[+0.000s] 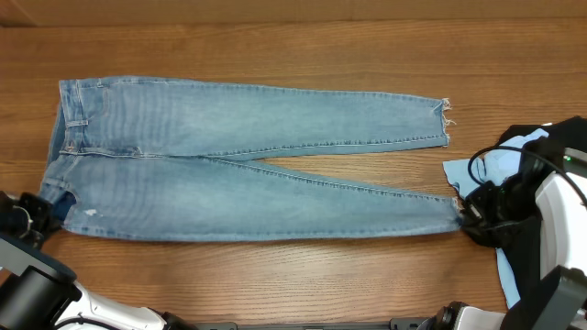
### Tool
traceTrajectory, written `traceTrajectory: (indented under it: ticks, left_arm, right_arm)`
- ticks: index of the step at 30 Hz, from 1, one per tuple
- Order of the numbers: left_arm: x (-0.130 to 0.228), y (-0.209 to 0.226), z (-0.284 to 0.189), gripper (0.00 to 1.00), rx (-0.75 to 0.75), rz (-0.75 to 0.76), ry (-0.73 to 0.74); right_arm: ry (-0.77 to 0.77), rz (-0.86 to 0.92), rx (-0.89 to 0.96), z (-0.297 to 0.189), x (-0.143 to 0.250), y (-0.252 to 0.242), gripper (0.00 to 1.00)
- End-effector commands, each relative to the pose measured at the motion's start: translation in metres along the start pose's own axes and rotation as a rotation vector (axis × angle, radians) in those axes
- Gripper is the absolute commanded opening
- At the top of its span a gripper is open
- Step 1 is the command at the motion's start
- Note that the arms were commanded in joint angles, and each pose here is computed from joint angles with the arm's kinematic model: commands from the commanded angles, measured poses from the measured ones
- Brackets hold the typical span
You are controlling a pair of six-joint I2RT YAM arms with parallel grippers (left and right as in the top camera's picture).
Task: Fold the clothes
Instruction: 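Lift the lower leg with the right gripper and fold it onto the upper leg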
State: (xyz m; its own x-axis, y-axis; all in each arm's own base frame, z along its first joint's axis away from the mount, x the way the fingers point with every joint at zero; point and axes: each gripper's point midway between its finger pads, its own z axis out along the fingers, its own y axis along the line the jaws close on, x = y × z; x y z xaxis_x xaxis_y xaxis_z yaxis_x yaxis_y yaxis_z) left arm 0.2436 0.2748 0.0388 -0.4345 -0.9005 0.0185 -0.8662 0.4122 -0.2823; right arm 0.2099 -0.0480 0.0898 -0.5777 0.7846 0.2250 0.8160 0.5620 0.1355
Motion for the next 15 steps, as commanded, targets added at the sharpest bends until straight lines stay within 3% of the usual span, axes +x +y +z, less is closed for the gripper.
traceTrajectory:
  ticks: [1,8,15]
  left_arm:
    - [-0.021,-0.017,-0.027,0.04,0.057,0.065,-0.069]
    - [-0.017,-0.026,-0.078,0.04,0.033,0.094,-0.152]
    - [0.017,0.011,-0.129,0.04,-0.214,-0.056,-0.204]
  right_arm:
    - [-0.095,-0.067,-0.017,-0.027,-0.015,0.010,0.04]
    - [-0.192,-0.159,-0.043,-0.081,-0.024,0.026,0.04]
    - [-0.192,-0.169,-0.011,-0.119,-0.005,0.025,0.04]
